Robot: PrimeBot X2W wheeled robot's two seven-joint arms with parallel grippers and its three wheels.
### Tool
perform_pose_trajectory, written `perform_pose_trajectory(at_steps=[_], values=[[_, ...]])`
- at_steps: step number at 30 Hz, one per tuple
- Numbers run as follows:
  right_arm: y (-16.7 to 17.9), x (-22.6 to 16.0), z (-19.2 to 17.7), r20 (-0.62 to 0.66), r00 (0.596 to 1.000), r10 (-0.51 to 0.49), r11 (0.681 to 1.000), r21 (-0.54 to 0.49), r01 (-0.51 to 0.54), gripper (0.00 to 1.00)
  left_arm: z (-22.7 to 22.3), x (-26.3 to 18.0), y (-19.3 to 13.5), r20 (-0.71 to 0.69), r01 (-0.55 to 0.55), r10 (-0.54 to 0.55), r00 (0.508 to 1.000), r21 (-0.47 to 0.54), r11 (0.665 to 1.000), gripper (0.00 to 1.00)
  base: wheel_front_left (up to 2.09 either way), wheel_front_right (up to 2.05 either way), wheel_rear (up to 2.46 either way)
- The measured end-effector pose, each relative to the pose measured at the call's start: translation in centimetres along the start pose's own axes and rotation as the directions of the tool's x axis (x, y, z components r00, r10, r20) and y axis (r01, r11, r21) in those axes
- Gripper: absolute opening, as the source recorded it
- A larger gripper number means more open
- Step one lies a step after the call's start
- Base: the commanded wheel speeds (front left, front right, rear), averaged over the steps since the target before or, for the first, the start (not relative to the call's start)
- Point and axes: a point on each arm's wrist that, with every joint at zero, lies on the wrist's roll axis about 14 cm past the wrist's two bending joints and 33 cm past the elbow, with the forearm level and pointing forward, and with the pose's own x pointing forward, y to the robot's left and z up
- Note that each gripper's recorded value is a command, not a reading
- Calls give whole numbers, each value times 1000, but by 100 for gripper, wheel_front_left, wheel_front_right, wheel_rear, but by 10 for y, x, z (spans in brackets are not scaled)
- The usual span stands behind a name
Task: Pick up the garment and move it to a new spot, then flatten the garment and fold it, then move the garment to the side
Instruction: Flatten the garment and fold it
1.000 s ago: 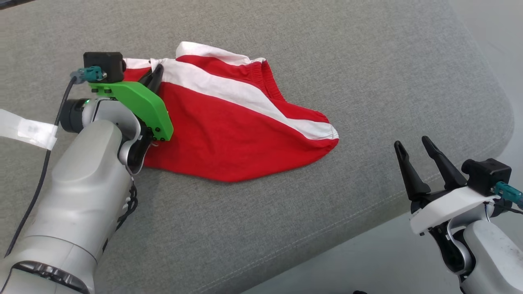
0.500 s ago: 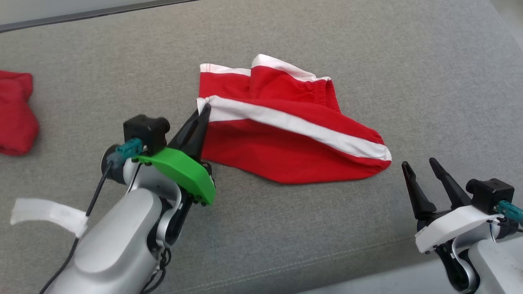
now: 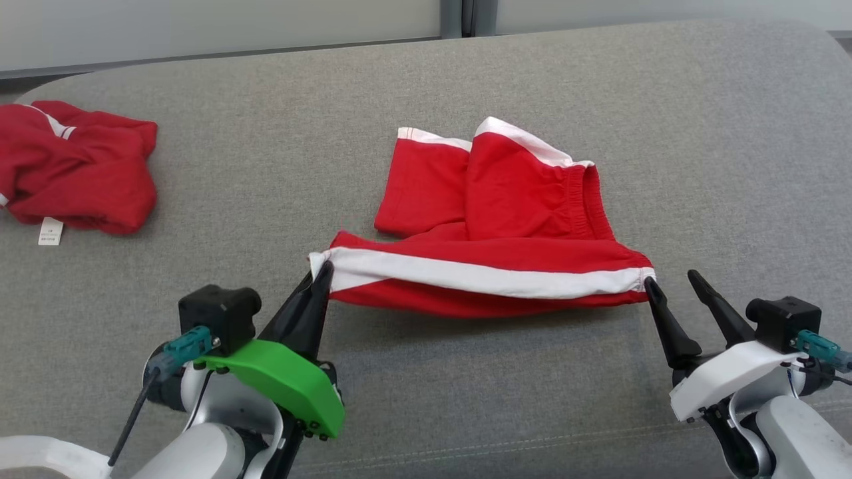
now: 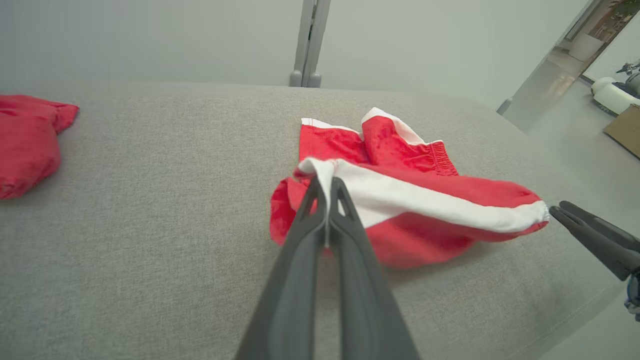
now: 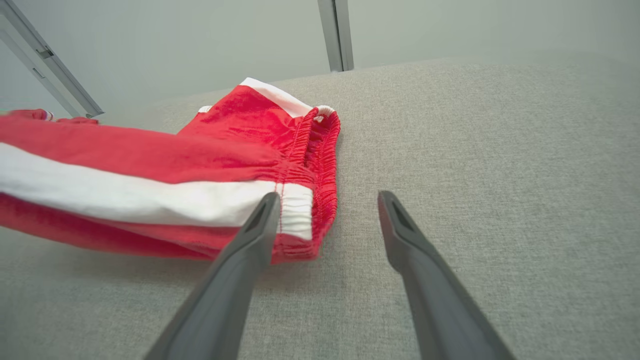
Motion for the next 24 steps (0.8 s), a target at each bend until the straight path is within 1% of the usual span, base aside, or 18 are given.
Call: perform_pose_trajectory(at_steps=[2, 5, 6, 10, 18, 19, 21, 22, 23, 24], values=[[2, 1, -1, -9, 1000, 6, 1000, -2, -6, 100, -11, -1, 10, -23, -36, 36, 999, -6, 999, 0, 0, 0, 0], [1, 3, -1, -17, 1000, 6, 1000, -9, -6, 100, -29, 3, 19, -57, -63, 60, 997, -67, 996, 0, 0, 0, 0], [-1, 4, -1, -21, 1000, 5, 1000, -14, -5, 100, -41, 9, 25, -77, -79, 72, 994, -86, 993, 0, 0, 0, 0], [-7, 5, 1, -19, 1000, -11, 1000, -23, 11, 100, -68, 20, 38, -126, -114, 98, 987, -134, 984, 0, 0, 0, 0], [-23, 1, 6, -12, 999, -47, 998, -41, 46, 100, -108, 38, 60, -198, -173, 138, 970, -167, 971, 0, 0, 0, 0], [-24, 0, 6, -14, 999, -51, 998, -41, 50, 100, -113, 39, 62, -209, -178, 140, 968, -174, 969, 8, 0, 0, 0], [-25, -1, 5, -17, 998, -54, 998, -41, 54, 100, -122, 39, 67, -234, -192, 148, 961, -176, 966, 42, 0, 0, 0], [-26, -1, 5, -17, 998, -56, 998, -42, 55, 100, -124, 40, 67, -235, -192, 148, 961, -175, 966, 69, 0, 0, 0], [-26, -2, 6, -15, 998, -56, 998, -43, 55, 100, -126, 41, 67, -240, -192, 147, 960, -176, 965, 100, 0, 0, 0], [-26, -2, 6, -14, 998, -55, 998, -44, 55, 100, -128, 41, 68, -239, -193, 148, 960, -179, 965, 100, 0, 0, 0]])
